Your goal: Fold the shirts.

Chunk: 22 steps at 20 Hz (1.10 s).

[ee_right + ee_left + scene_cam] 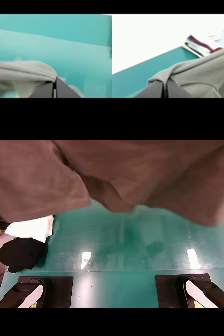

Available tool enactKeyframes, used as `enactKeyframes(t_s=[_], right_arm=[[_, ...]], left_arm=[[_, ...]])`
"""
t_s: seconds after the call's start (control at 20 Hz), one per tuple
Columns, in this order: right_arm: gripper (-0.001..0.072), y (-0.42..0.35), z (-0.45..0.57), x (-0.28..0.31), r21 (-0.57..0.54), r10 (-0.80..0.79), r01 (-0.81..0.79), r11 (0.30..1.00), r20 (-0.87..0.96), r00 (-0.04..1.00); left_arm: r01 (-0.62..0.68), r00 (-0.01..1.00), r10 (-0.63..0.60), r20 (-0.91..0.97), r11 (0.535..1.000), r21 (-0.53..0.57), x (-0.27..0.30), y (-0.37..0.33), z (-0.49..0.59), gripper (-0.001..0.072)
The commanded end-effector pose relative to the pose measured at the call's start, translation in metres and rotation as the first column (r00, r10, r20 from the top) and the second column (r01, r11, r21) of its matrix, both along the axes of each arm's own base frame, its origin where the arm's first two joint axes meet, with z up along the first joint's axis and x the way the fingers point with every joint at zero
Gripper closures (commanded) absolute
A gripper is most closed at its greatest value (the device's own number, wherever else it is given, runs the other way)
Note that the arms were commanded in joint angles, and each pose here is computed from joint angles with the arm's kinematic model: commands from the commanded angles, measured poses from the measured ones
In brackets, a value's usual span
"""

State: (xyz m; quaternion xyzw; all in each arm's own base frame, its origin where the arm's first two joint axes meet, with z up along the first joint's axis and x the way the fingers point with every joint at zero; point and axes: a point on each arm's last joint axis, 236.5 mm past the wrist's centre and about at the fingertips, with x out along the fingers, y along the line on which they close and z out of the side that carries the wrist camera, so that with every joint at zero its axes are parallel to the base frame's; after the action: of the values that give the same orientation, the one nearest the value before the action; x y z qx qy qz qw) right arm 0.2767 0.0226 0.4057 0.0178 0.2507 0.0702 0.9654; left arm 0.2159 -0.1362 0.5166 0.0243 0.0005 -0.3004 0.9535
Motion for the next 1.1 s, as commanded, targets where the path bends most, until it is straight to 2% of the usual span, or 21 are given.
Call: enactKeyframes(t_s=[0.0,0.15,0.3,0.45,0.5,0.55,0.6,0.7,0.8,0.9,1.05], right_arm=[[0.0691,0.01,-0.015,0.03,0.065,0.068,-0.062,0.996,-0.082,0.994],[0.0691,0.028,-0.099,0.09,0.198,0.17,-0.113,0.974,-0.3,0.939],[0.069,0.048,-0.198,0.144,0.262,0.224,-0.103,0.96,-0.488,0.844],[0.0676,0.071,-0.283,0.188,0.301,0.254,-0.082,0.95,-0.592,0.765],[0.0517,0.076,-0.301,0.199,0.31,0.258,-0.075,0.948,-0.605,0.753],[0.0243,0.075,-0.318,0.21,0.314,0.251,-0.058,0.948,-0.621,0.743],[0.019,0.076,-0.329,0.215,0.321,0.249,-0.041,0.946,-0.642,0.725],[0.0241,0.065,-0.337,0.213,0.32,0.252,-0.027,0.947,-0.689,0.68],[0.0248,0.04,-0.339,0.195,0.281,0.229,-0.019,0.96,-0.741,0.631],[0.0277,0.004,-0.349,0.165,0.21,0.16,0.022,0.977,-0.806,0.569],[0.0283,-0.02,-0.373,0.109,0.23,0.139,0.127,0.965,-0.858,0.494]], left_arm=[[0.125,0.981,-0.129,-0.145,0.991,-0.038,0.006,-0.025,-0.036,0.0681],[0.125,0.89,-0.15,-0.43,0.988,-0.085,0.064,-0.031,-0.134,0.0681],[0.079,0.684,-0.139,-0.716,0.99,-0.116,0.107,-0.032,-0.273,0.0681],[0.014,0.559,-0.081,-0.825,0.996,-0.088,0.139,-0.023,-0.389,0.0681],[-0.017,0.523,-0.06,-0.85,0.997,-0.081,0.146,-0.02,-0.417,0.0681],[-0.047,0.493,-0.033,-0.869,0.997,-0.065,0.154,-0.015,-0.442,0.0681],[-0.06,0.47,-0.023,-0.882,0.997,-0.058,0.16,-0.013,-0.456,0.0681],[-0.094,0.473,-0.002,-0.881,0.994,-0.053,0.174,-0.009,-0.466,0.0681],[-0.1,0.488,0.005,-0.873,0.994,-0.049,0.178,-0.008,-0.463,0.0681],[-0.091,0.481,0.007,-0.877,0.995,-0.041,0.176,-0.007,-0.464,0.0681],[-0.083,0.475,0.011,-0.88,0.996,-0.033,0.174,-0.007,-0.466,0.0681]])
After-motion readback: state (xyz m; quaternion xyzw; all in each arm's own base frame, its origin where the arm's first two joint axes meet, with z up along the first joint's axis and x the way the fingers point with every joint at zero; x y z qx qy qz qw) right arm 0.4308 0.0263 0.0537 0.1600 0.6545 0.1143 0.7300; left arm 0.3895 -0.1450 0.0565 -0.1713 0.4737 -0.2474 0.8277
